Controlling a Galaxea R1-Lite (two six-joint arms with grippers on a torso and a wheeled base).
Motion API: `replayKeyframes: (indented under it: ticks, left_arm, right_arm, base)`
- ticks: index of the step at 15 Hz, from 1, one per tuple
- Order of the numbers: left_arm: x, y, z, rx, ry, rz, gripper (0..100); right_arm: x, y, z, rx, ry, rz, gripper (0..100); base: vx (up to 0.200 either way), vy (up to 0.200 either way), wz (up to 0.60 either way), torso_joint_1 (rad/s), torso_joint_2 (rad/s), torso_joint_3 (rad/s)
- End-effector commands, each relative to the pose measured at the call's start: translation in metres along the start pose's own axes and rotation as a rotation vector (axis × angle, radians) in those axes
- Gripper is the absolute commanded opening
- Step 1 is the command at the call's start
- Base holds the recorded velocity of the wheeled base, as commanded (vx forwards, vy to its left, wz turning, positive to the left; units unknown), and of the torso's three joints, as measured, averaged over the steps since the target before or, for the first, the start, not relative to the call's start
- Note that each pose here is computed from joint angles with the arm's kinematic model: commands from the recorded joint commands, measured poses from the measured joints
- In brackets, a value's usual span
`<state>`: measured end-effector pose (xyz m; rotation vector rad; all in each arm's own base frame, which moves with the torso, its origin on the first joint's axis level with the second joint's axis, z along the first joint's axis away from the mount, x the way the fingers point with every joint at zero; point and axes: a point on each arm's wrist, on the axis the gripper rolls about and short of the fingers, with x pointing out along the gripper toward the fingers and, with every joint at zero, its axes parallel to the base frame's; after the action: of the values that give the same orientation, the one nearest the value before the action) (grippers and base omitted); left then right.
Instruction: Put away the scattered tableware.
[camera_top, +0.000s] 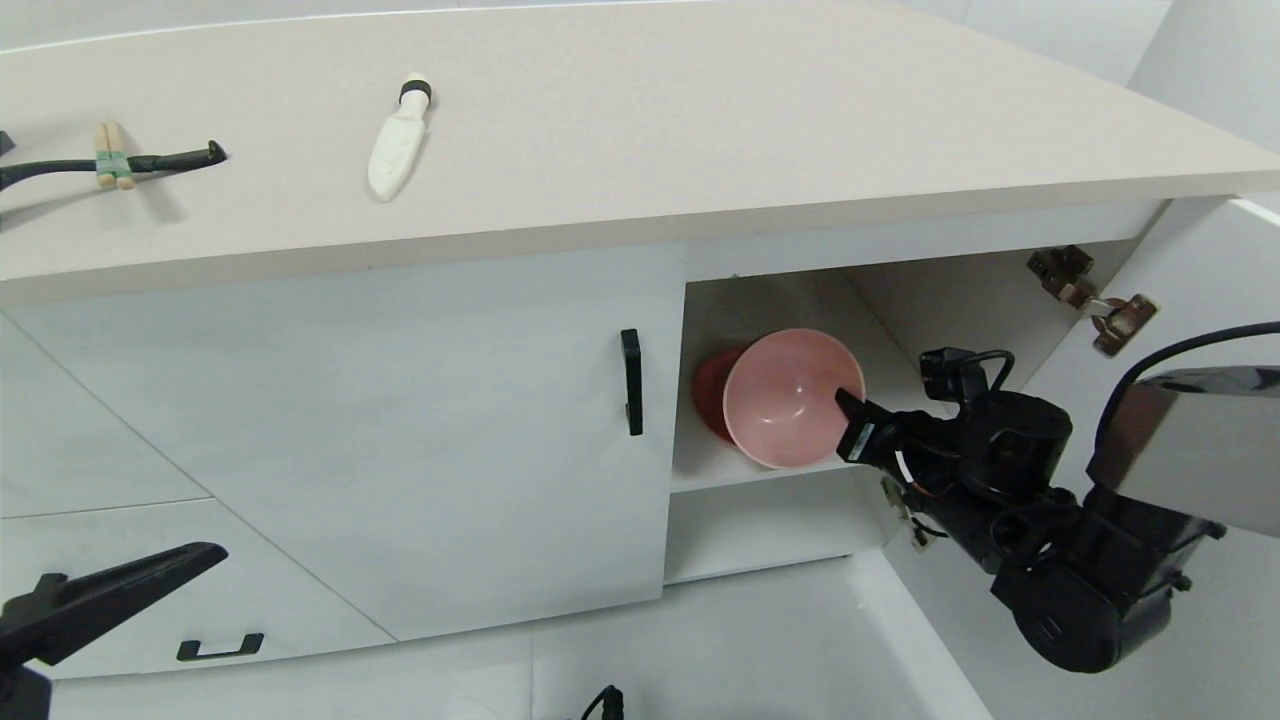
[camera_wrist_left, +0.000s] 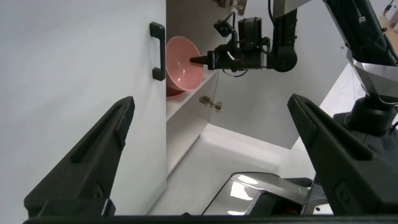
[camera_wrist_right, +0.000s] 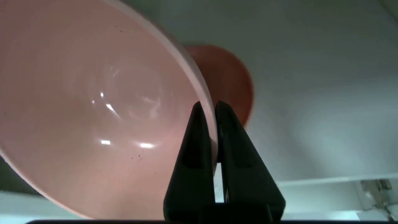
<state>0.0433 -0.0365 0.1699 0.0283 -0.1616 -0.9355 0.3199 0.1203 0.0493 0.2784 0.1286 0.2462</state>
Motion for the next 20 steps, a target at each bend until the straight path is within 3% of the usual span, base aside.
replayKeyframes:
  ticks: [1, 4, 10, 20]
  left_arm:
    - [0.000, 0.002, -0.001, 0.002, 0.010, 0.025, 100]
    - [-0.003, 0.001, 0.001, 0.009, -0.010, 0.031, 100]
    - [-0.003, 0.001, 0.000, 0.008, -0.005, 0.031, 100]
    - [-0.003, 0.000, -0.002, 0.007, 0.000, 0.029, 100]
  right_arm:
    - [0.008, -0.007, -0.006, 0.001, 0.004, -0.019, 0]
    - [0.010, -0.012, -0.008, 0.001, 0.010, -0.032, 0]
    - [0.020, -0.009, -0.004, 0.003, -0.025, -0.014, 0]
    - [0.024, -0.012, -0.012, 0.002, -0.002, -0.031, 0]
  base:
    - [0.000, 0.000, 0.00, 0.000, 0.00, 0.000]
    - [0.000, 0.000, 0.00, 0.000, 0.00, 0.000]
    - [0.000, 0.000, 0.00, 0.000, 0.00, 0.000]
    - [0.000, 0.000, 0.00, 0.000, 0.00, 0.000]
